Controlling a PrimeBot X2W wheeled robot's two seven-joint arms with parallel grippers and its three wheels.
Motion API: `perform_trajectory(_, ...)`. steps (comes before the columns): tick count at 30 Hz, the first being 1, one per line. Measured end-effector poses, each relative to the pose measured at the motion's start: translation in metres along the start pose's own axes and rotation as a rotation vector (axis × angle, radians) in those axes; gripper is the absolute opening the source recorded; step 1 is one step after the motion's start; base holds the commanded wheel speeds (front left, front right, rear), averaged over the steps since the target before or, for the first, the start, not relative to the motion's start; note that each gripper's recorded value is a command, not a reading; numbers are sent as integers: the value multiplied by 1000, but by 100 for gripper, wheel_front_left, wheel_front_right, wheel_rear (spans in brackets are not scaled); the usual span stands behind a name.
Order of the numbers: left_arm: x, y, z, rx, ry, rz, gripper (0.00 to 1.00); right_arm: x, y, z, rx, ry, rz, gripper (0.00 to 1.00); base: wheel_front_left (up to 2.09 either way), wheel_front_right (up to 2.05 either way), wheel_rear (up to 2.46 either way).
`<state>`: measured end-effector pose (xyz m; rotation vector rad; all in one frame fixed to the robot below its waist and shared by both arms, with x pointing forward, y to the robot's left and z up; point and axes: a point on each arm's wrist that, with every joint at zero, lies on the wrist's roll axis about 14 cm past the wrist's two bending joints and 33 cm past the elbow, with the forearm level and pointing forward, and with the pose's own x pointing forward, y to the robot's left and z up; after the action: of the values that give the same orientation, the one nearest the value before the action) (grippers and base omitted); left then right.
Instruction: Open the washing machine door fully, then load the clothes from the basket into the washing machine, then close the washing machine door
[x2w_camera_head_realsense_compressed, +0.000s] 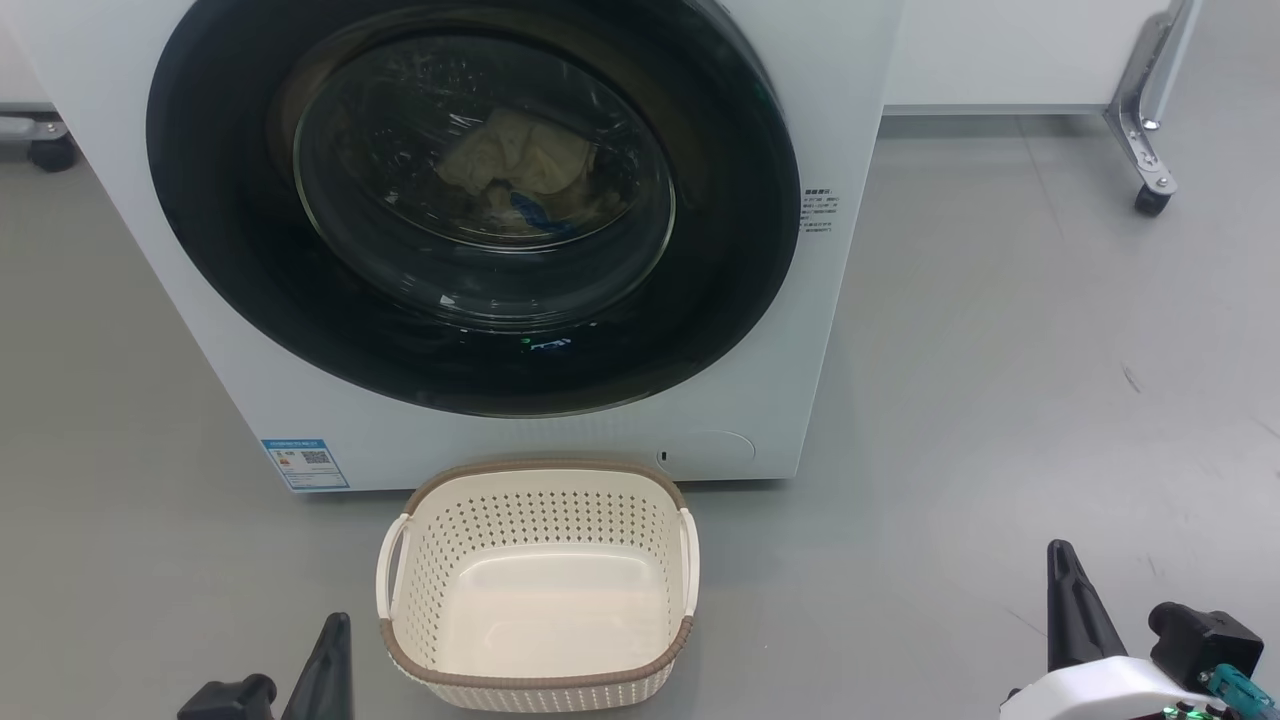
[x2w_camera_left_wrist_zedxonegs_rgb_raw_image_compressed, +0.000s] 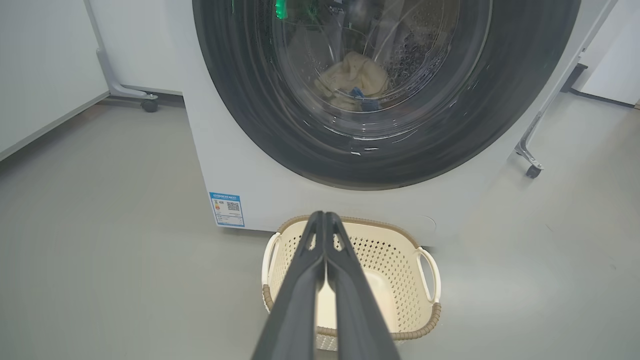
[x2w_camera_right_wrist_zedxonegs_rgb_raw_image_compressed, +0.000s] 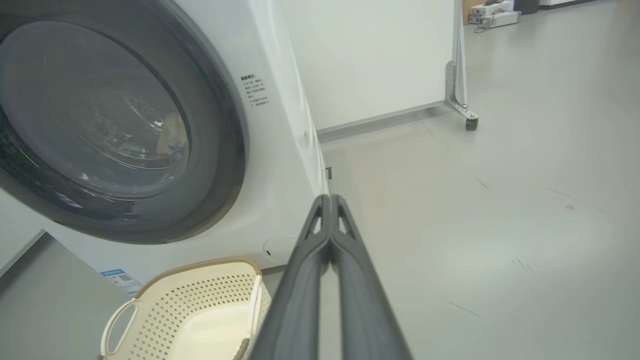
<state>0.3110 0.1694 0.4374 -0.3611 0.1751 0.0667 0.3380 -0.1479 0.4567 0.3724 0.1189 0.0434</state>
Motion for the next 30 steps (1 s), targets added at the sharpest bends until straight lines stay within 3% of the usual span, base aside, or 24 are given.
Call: perform_trajectory(30, 18, 7, 5, -414, 48, 34, 0, 10, -23, 5, 413, 23, -88, 0, 0, 0, 0)
